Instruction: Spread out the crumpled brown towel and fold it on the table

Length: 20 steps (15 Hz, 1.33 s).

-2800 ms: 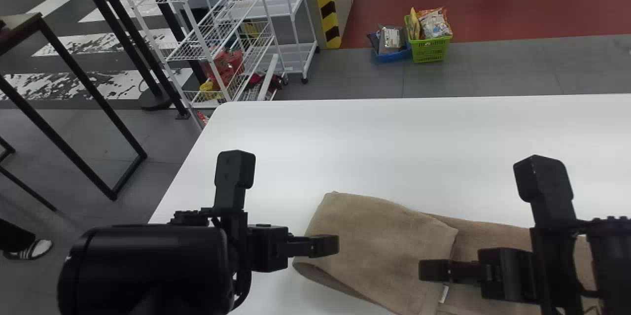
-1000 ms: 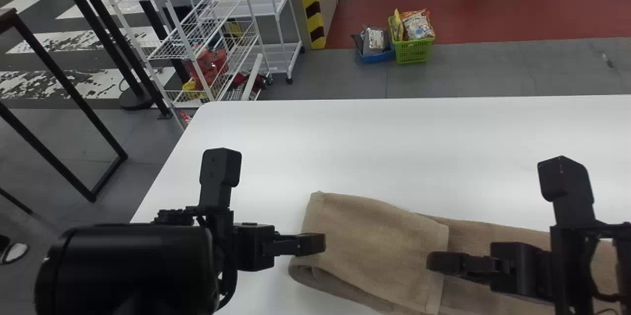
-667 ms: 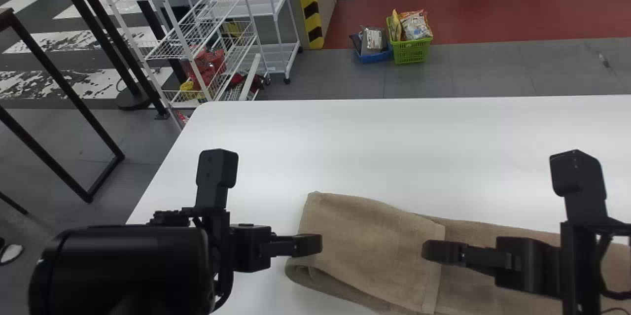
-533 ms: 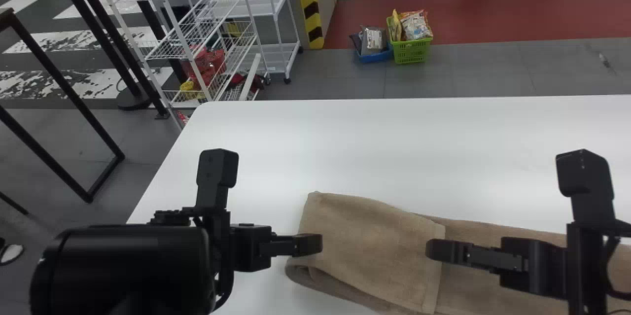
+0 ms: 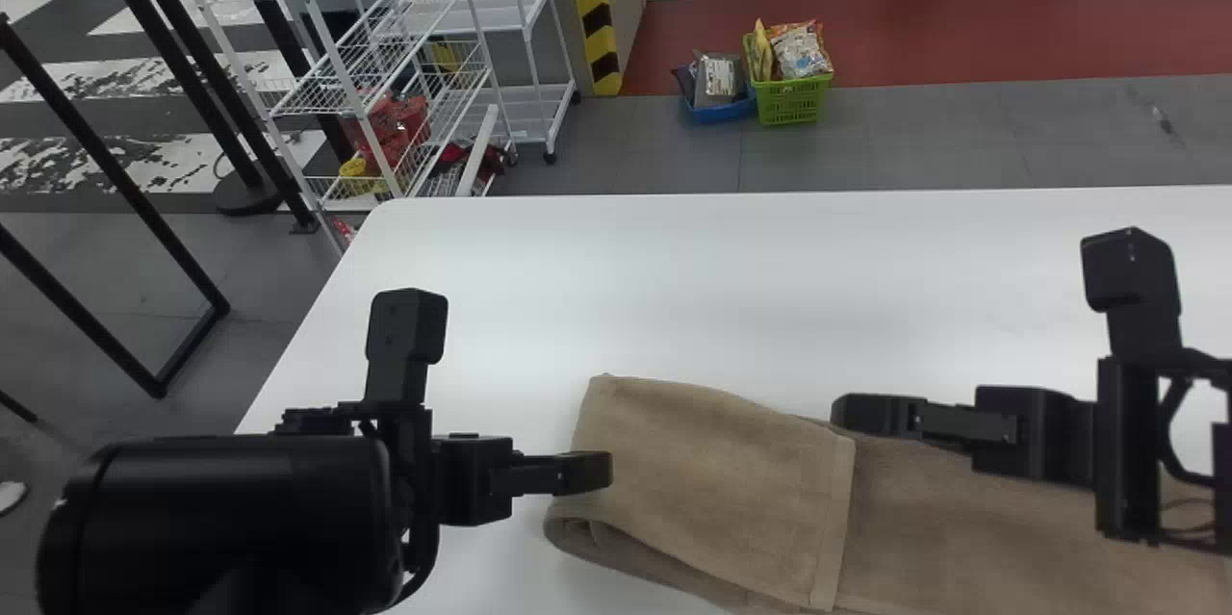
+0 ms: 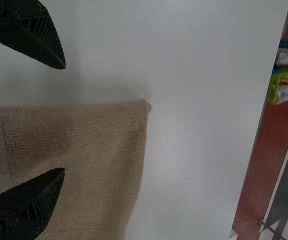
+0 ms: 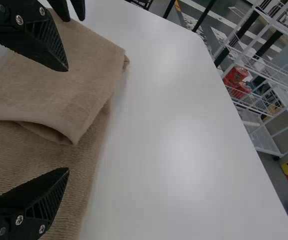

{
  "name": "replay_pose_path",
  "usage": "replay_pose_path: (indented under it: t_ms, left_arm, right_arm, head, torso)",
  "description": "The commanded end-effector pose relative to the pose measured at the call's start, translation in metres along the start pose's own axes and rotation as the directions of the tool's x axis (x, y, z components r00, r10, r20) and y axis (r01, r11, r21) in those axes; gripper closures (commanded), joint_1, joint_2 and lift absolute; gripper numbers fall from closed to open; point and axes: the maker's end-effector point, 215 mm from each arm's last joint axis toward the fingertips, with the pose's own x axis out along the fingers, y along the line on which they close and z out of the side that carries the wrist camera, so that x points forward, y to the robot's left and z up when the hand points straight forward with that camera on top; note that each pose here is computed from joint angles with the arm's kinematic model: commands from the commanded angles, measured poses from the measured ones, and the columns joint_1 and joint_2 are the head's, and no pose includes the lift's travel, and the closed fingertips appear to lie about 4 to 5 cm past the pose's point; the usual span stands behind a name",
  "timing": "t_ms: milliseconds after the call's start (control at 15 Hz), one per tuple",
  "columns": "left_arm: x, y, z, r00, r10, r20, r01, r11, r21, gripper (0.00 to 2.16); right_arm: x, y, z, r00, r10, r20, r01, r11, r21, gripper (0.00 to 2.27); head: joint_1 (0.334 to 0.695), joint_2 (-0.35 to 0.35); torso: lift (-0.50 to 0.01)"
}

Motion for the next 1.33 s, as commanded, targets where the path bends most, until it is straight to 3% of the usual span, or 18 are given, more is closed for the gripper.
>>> replay_pose_path:
  t_ms: [0,133,467,867,1267]
  left_arm:
    - [0.001,-0.002,0.001,1.0,-0.001,0.0,0.001,1.0,-0.003,0.08]
    - [0.0,-0.002,0.002,1.0,0.001,0.003,-0.001,1.0,-0.001,0.08]
    - [-0.003,0.002,0.011,1.0,0.018,0.019,-0.018,1.0,0.004,0.08]
    - [-0.007,-0.001,0.033,0.998,0.009,0.057,-0.009,1.0,0.011,0.08]
    - [-0.013,0.004,0.044,0.996,0.011,0.085,-0.011,1.0,0.001,0.09]
  right_arm:
    - [-0.005,0.005,0.056,0.999,-0.008,0.051,0.01,1.0,-0.028,0.11]
    - [-0.004,0.008,0.089,0.998,0.024,0.057,-0.024,1.0,0.001,0.12]
    - [0.014,0.011,0.084,0.999,0.045,-0.004,-0.044,0.998,0.034,0.13]
    - [0.047,0.048,0.033,0.989,0.044,-0.143,-0.058,0.994,-0.098,0.13]
    - [0.041,0.015,-0.007,0.969,-0.033,-0.243,-0.016,0.98,-0.197,0.13]
  head:
    - [0.695,0.215]
    - [0.695,0.194]
    - [0.695,0.185]
    - [0.695,0.238]
    - [0.695,0.272]
  torso:
    - [-0.127]
    - [-0.127]
    - [-0.127]
    - [-0.127]
    - [-0.127]
